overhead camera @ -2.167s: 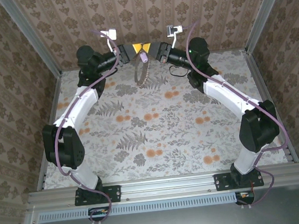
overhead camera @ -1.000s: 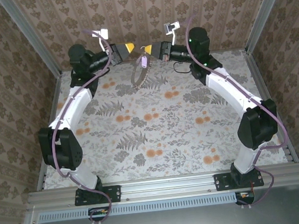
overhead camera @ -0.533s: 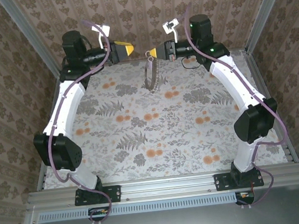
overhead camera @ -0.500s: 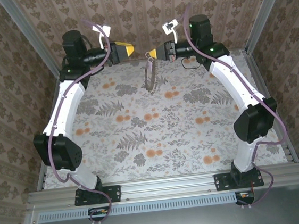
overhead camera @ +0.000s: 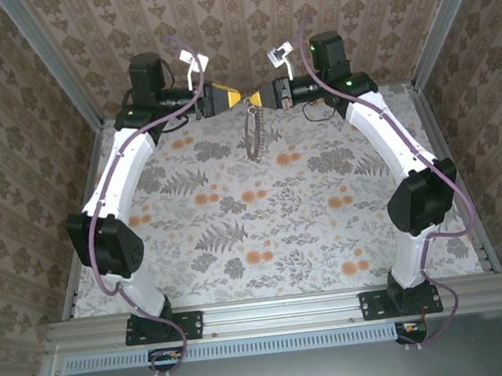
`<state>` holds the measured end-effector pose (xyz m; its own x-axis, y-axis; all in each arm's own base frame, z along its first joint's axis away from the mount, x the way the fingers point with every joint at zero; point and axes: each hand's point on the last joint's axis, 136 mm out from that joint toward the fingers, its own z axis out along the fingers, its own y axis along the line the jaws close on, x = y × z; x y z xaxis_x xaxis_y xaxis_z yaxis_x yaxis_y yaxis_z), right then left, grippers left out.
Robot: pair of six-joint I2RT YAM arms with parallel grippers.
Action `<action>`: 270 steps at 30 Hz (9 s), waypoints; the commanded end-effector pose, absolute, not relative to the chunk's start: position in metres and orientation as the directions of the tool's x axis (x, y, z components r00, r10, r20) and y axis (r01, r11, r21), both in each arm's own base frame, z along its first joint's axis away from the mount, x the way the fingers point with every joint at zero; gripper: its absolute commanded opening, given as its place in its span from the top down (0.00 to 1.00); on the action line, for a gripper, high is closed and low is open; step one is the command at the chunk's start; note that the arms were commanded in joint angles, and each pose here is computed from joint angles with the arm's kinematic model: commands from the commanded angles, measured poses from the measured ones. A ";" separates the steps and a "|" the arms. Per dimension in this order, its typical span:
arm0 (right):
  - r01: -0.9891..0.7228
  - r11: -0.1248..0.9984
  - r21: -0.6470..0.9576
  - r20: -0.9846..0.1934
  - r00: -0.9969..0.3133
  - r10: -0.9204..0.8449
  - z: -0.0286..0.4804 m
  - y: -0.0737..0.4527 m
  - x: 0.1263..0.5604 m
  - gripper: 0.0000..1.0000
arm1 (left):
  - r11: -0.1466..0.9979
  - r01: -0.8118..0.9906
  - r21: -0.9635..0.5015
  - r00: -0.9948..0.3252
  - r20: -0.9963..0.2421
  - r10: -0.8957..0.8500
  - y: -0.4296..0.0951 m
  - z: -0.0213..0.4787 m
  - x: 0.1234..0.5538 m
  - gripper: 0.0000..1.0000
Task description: Put the keys on the keyring
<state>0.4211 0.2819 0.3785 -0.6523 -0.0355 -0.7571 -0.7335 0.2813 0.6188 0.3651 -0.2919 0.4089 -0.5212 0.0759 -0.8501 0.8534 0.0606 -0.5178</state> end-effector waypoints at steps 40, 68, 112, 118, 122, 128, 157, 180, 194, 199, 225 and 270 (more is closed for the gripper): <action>-0.769 0.243 0.591 -0.785 -0.617 -0.046 0.385 0.288 0.411 1.00 | 0.097 0.848 -0.521 -0.529 -0.845 0.077 -0.296 0.392 0.377 0.54; -0.764 0.254 0.593 -0.784 -0.620 -0.034 0.383 0.285 0.415 1.00 | 0.006 0.840 -0.543 -0.539 -0.833 0.122 -0.310 0.381 0.358 0.74; -0.699 0.531 0.479 -0.878 -0.396 0.269 0.370 0.229 0.378 0.46 | 0.086 0.879 -0.470 -0.466 -0.883 -0.060 -0.313 0.432 0.365 1.00; -0.688 0.592 0.419 -0.908 -0.334 0.254 0.363 0.239 0.381 0.45 | 0.099 0.871 -0.482 -0.476 -0.876 -0.074 -0.316 0.434 0.363 1.00; -0.698 0.592 0.402 -0.915 -0.321 0.243 0.365 0.247 0.384 0.45 | 0.108 0.869 -0.483 -0.478 -0.875 -0.075 -0.318 0.434 0.361 1.00; -0.700 0.596 0.395 -0.918 -0.323 0.229 0.366 0.254 0.393 0.45 | 0.105 0.868 -0.485 -0.480 -0.874 -0.073 -0.321 0.434 0.358 1.00; -0.754 0.492 0.434 -0.900 -0.392 0.192 0.368 0.287 0.389 1.00 | 0.143 0.873 -0.466 -0.450 -0.883 -0.133 -0.316 0.442 0.354 1.00; -0.769 0.442 0.462 -0.880 -0.459 0.121 0.346 0.321 0.382 1.00 | 0.147 0.866 -0.478 -0.456 -0.876 -0.160 -0.316 0.441 0.355 1.00; -0.755 0.456 0.471 -0.878 -0.451 0.161 0.356 0.319 0.389 1.00 | 0.155 0.858 -0.490 -0.465 -0.868 -0.173 -0.315 0.435 0.353 1.00; -0.748 0.457 0.481 -0.872 -0.462 0.162 0.356 0.315 0.386 0.76 | 0.175 0.849 -0.498 -0.464 -0.863 -0.202 -0.312 0.437 0.357 1.00; -0.669 0.334 0.664 -0.705 -0.413 0.576 0.440 0.255 0.414 0.63 | 0.138 0.769 -0.624 -0.525 -0.740 -0.419 -0.296 0.443 0.380 1.00; -0.696 0.185 0.694 -0.652 -0.499 0.572 0.441 0.280 0.434 0.75 | 0.105 0.772 -0.627 -0.543 -0.737 -0.404 -0.306 0.441 0.375 1.00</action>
